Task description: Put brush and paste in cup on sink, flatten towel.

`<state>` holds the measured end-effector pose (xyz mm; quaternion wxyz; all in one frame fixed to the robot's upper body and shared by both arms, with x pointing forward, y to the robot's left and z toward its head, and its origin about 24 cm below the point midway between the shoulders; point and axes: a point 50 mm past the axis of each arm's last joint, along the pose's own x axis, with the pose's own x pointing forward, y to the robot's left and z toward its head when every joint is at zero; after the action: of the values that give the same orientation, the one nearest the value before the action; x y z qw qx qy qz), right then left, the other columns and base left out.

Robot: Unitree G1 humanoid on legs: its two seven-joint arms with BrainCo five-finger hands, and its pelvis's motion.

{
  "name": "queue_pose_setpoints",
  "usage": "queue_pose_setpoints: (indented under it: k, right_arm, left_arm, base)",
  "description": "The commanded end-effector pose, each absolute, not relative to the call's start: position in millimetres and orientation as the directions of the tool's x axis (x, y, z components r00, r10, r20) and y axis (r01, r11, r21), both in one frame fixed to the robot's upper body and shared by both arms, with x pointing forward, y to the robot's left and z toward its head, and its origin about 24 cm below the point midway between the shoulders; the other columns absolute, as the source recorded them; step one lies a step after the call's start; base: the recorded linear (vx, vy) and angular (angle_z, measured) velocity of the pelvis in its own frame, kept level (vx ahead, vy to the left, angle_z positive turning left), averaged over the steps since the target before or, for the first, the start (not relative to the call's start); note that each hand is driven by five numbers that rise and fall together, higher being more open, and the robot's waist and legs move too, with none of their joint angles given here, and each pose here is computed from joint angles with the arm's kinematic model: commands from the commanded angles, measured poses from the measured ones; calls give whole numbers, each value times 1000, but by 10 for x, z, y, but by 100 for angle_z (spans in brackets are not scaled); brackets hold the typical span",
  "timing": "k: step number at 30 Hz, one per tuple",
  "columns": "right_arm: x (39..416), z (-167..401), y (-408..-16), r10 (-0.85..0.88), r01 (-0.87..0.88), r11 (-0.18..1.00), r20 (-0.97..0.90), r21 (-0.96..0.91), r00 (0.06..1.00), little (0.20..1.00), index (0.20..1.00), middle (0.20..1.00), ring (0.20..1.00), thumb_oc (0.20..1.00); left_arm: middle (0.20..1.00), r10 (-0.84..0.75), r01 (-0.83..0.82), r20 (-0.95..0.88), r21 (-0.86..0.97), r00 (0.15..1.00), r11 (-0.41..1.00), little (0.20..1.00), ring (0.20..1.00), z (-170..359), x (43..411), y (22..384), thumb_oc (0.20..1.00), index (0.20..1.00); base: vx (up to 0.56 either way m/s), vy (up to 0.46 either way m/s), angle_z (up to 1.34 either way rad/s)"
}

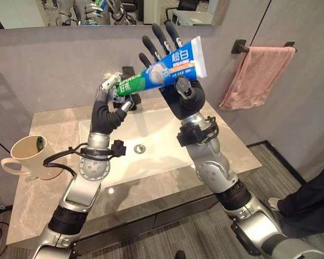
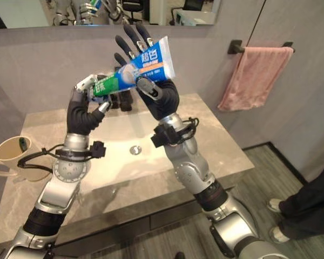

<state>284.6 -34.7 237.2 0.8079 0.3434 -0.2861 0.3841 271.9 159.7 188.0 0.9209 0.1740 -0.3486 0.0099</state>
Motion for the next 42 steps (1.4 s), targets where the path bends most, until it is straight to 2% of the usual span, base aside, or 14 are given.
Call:
queue_pose_setpoints:
  k: [1,6,7,8,9,20,21,23,24,31,34,42]
  right_arm:
    - [2822,2685,-443,305,-833,448,820,325,484,1000,1000,1000,1000,1000]
    - [2807,2709,-415,294,-831,449,824,329,484,1000,1000,1000,1000,1000]
    - [2805,2702,-404,299,-831,448,821,329,486,859,859,859,859,859]
    - [2806,2689,-402,303,-830,449,818,330,489,482,482,482,482,482]
    - [2809,2673,-402,302,-826,452,814,336,496,200,200,200,200,200]
    - [2880,2568,-456,232,-758,488,773,433,590,200,200,200,200,200]
    - [2885,2559,-459,224,-747,498,767,441,602,200,200,200,200,200]
    - [2898,2542,-468,207,-730,511,758,455,618,200,200,200,200,200]
    - [2904,2538,-472,203,-724,514,755,459,623,200,200,200,200,200]
    - [2931,2519,-481,173,-694,526,738,491,653,200,200,200,200,200]
    - [2906,2576,-544,122,-682,536,754,497,645,200,200,200,200,200]
    - [2875,2655,-658,51,-657,576,781,486,622,200,200,200,200,200]
  left_arm:
    - [200,-199,-122,722,367,663,922,200,200,2135,2669,1524,200,200]
    - [200,-207,-100,704,368,679,924,200,200,2078,2674,1495,200,200]
    - [200,-207,-98,706,366,678,926,200,200,2084,2679,1488,200,200]
    - [200,-204,-102,710,362,674,926,200,200,2100,2680,1492,200,200]
    - [200,-197,-106,716,354,669,929,200,200,2115,2681,1495,200,200]
    - [200,-133,-127,738,284,662,950,200,200,2192,2705,1544,200,200]
    - [300,-128,-120,737,274,664,954,300,300,2195,2706,1551,300,300]
    - [862,-116,-125,735,265,668,956,862,862,2198,2709,1580,862,862]
    - [1000,-110,-128,735,259,669,957,1000,1000,2199,2710,1587,1000,1000]
    - [1000,-97,-132,733,249,673,960,1000,1000,2200,2724,1607,1000,1000]
    - [1000,-157,-63,720,269,676,961,1000,1000,2100,2572,1493,1000,1000]
    - [1000,-149,-83,736,269,661,960,1000,1000,2115,2460,1593,1000,1000]
  base:
    - [0,0,0]
    - [0,0,0]
    - [0,0,0]
    - [0,0,0]
    - [0,0,0]
    - [-1,-1,0]
    - [-10,-16,6]
    - [-5,-16,8]
    - [-1,-9,8]
    - [0,-6,3]
    - [-23,-26,5]
    - [-14,-9,13]
